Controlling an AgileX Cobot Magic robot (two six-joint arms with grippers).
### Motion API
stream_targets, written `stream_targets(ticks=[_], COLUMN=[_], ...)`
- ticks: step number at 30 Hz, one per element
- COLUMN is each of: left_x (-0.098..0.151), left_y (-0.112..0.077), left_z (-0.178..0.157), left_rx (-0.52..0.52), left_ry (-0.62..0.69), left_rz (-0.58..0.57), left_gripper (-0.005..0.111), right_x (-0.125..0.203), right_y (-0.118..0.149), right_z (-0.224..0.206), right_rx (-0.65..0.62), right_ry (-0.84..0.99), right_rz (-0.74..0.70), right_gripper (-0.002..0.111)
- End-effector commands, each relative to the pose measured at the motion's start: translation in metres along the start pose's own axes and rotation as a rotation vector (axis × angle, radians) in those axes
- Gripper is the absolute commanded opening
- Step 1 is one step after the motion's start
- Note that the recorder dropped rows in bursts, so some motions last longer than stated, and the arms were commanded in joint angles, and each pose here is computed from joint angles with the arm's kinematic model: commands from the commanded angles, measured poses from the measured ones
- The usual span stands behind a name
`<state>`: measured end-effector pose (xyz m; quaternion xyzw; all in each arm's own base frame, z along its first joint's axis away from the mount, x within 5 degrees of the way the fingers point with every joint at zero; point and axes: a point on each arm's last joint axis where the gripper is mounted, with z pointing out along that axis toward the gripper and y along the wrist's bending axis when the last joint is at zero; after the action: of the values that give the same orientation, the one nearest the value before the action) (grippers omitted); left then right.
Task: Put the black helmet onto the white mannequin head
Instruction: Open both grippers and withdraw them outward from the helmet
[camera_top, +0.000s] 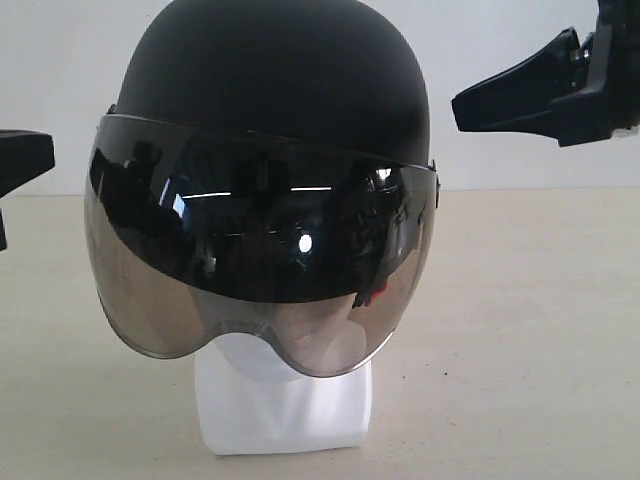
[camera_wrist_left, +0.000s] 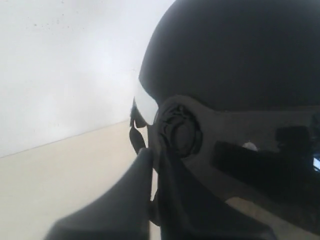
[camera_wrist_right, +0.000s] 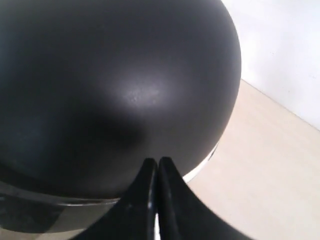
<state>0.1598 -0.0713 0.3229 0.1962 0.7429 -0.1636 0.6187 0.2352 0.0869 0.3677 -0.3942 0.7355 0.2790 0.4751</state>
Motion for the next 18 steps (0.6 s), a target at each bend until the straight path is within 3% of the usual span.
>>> stream_targets(ticks=[1,7,11,18], left_x=[-0.016,-0.076,-0.111,-0.146], left_y=[0.001,-0.004,-0.014,-0.027], left_z=[-0.01,-0.018,-0.008,0.016], left_rx=[-0.032,0.02,0.171,0.399], left_ry=[-0.072,-0.226,-0.264,-0.262], left_rz=[0.025,0.061,0.097,0.14], left_gripper=[0.004,0.004,0.004,0.004], right_x=[-0.014,-0.045,-0.053,-0.055], right_y=[-0.002,0.009,0.019,0.037], right_z=[-0.01,-0.034,-0.043,-0.053], right_rx=[0.073,0.139,0.129,0.06], right_ry=[0.0,-0.063,-0.087,-0.093], right_rz=[-0.019,-0.073,-0.078,-0.061], right_gripper=[0.0,0.0,0.0,0.0])
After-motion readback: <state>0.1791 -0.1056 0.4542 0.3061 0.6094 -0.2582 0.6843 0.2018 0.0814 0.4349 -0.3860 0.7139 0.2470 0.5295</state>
